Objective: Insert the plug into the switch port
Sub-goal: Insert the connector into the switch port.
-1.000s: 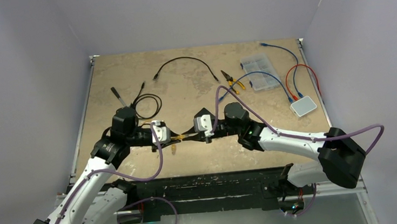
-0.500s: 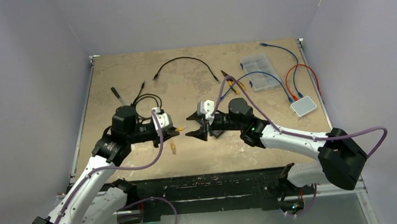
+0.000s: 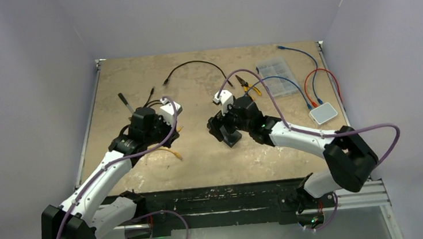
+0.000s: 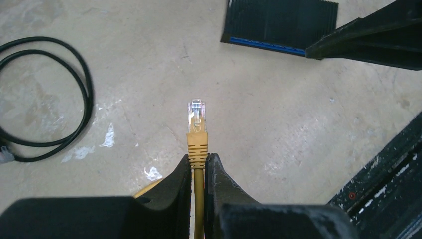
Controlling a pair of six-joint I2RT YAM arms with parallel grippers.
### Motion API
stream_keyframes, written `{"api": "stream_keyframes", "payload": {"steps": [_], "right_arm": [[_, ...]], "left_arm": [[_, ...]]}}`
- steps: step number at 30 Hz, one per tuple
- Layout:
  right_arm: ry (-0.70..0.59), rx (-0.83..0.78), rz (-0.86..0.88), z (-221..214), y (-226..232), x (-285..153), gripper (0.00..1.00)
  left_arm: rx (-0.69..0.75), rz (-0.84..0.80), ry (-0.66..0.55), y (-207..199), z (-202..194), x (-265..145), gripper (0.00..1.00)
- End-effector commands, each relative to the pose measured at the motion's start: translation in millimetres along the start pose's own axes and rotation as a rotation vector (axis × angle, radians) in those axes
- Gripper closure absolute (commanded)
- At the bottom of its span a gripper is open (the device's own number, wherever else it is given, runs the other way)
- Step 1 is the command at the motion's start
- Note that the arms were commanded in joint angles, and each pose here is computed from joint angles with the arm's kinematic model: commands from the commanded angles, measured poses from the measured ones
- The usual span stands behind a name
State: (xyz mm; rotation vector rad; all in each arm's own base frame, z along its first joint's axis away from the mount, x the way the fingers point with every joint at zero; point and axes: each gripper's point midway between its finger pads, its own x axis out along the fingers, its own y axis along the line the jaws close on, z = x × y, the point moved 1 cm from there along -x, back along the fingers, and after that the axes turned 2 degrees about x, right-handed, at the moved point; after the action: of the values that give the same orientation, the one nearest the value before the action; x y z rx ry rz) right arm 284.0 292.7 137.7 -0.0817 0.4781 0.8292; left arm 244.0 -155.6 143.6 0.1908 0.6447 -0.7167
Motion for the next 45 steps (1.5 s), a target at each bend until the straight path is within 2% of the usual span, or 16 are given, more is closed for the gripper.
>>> {"api": "stream_keyframes", "payload": {"steps": [1,9,24,26,29,33,39,41,45], "right_arm": [[0.123,0.040,-0.138,-16,-29,3,0.01],[0.290,0.039,-0.207,-56,-45,15,0.01],[0.389,0.019,-0.215,-85,-51,25,0.03],[0.389,0.018,-0.212,-84,-50,25,0.08],[0.359,0.018,-0.171,-77,-44,22,0.22],[0.336,0.017,-0.160,-71,-41,21,0.46],[0.286,0.034,-0.037,-59,-20,19,0.78],[0.252,0.038,0.006,-50,-12,16,0.85],[0.209,0.067,0.074,-37,1,10,0.92]], "left_arm": [[-0.039,0.112,-0.052,16,24,-9,1.00],[-0.065,0.102,-0.040,14,24,-9,1.00],[-0.061,0.060,-0.008,11,26,1,1.00],[-0.028,0.061,0.000,13,26,3,1.00],[-0.019,0.055,0.013,13,27,6,1.00],[-0.014,0.039,0.023,11,31,11,1.00],[0.027,0.027,0.049,3,42,23,1.00],[0.047,0.022,0.067,-3,43,30,1.00],[0.067,0.002,0.105,-15,38,43,1.00]]}}
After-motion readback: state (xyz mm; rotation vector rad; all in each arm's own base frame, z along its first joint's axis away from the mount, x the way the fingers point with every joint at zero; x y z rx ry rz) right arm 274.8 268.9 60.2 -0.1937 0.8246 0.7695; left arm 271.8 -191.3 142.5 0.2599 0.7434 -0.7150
